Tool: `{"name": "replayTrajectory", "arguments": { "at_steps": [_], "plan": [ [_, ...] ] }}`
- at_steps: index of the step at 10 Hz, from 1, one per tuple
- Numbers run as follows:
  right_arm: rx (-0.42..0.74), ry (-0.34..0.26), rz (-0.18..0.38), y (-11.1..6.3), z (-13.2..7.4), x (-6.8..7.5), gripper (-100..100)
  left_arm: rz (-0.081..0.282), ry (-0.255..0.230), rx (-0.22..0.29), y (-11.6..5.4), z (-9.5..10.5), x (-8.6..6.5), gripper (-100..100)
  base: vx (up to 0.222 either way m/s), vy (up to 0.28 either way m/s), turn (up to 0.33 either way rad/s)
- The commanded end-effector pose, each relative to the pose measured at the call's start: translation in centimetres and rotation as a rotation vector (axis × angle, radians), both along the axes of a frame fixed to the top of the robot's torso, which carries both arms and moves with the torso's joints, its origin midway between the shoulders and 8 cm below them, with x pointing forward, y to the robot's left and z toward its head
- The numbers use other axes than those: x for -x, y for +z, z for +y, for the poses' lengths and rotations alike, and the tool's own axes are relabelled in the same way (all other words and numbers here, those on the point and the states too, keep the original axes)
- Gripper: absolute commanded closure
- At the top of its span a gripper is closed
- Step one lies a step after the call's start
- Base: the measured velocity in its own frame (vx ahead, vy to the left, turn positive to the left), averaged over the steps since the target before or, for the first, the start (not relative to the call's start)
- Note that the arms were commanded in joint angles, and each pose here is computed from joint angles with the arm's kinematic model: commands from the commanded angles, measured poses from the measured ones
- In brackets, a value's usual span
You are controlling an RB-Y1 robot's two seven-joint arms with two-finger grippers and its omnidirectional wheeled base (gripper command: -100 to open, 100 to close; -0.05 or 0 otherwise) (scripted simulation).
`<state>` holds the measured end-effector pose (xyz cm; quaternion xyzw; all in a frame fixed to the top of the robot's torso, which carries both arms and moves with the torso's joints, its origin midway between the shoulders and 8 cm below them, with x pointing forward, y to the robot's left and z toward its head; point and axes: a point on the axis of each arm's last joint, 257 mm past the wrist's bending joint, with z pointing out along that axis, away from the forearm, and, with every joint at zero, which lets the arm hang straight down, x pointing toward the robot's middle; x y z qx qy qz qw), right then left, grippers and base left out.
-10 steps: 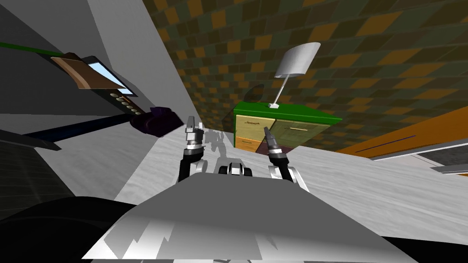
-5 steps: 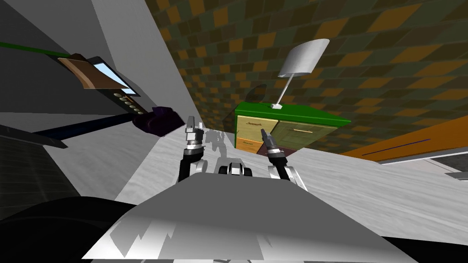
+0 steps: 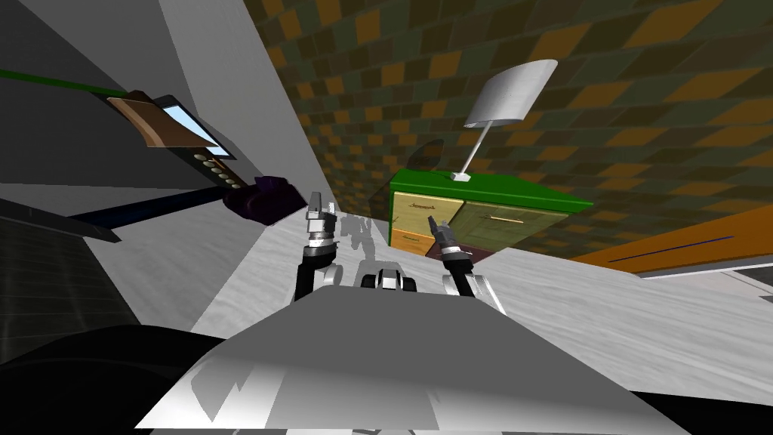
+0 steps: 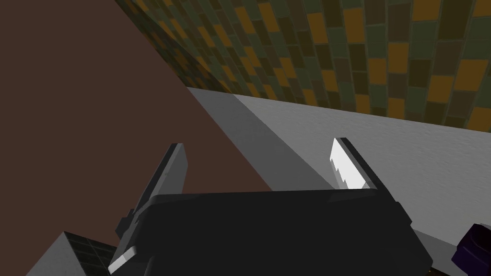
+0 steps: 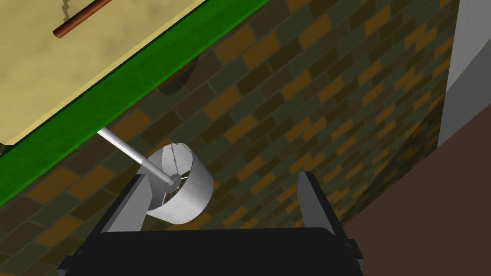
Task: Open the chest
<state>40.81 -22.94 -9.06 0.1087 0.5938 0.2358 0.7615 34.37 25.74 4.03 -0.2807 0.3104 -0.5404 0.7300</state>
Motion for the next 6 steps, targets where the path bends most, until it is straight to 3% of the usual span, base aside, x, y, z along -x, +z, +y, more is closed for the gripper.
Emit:
{"name": "replayTrajectory", "arguments": {
  "at_steps": [1,6],
  "plan": [
    [0.093,-0.041,0.03,-1.4,-0.5,-0.3,-100,0.0,0.0,0.0,0.0,0.0,0.0,0,0.046,0.015,0.03],
    [0.251,-0.115,0.082,-3.7,-1.7,-0.8,-100,0.0,0.0,0.0,0.0,0.0,0.0,0,0.042,0.01,0.033]
  ]
}}
